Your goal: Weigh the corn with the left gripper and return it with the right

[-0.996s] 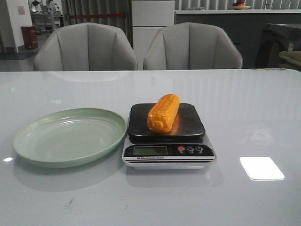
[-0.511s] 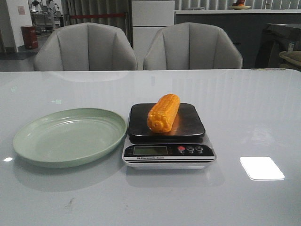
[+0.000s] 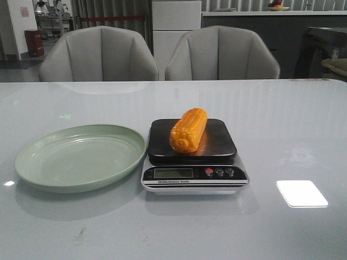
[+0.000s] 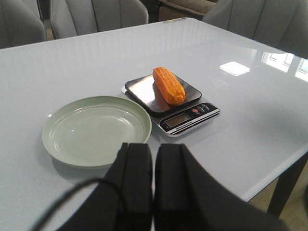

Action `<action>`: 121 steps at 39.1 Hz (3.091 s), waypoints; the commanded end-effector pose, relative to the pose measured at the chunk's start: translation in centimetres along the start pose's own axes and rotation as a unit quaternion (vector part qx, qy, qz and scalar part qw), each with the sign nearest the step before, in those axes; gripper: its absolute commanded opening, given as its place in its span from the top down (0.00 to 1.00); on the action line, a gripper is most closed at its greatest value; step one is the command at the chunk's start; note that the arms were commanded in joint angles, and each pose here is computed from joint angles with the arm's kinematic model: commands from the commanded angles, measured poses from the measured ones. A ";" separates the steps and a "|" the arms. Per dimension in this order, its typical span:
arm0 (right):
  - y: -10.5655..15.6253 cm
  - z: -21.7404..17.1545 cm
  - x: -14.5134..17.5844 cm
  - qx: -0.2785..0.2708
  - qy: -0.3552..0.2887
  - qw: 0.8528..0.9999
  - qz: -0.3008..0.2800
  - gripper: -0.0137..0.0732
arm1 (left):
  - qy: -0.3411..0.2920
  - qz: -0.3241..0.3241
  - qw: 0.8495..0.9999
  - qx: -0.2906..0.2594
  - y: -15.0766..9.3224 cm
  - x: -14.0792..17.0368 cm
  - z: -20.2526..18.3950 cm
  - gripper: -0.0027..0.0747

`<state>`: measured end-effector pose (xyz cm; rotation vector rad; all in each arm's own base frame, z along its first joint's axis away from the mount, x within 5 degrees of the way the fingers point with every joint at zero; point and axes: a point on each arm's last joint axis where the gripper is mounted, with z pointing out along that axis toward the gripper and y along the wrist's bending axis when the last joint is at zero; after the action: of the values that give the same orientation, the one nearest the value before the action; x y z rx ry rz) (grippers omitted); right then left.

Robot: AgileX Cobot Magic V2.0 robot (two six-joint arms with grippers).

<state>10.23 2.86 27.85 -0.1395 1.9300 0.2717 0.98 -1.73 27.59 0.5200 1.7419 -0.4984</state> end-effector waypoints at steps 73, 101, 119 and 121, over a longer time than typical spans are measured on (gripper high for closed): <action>13.1 31.7 -6.0 0.065 0.402 0.898 0.169 0.39 | -0.049 -0.003 0.999 0.002 -0.1 -1.2 -0.5 0.81; 25.3 30.5 -5.2 -0.093 0.331 0.933 0.104 0.47 | -0.049 -0.003 0.999 0.002 -0.1 -1.2 -0.5 0.81; 26.2 31.3 -3.7 -0.106 0.346 0.923 0.132 0.19 | -0.049 -0.003 0.999 0.002 -0.1 -1.2 -0.5 0.81; 26.0 31.0 -4.3 -0.107 0.342 0.924 0.135 0.19 | -0.049 -0.003 0.999 0.002 -0.1 -1.2 -0.5 0.81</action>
<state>33.78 36.13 18.46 -0.1202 2.7671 0.5654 1.00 -1.74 27.52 0.5208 1.7448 -0.4981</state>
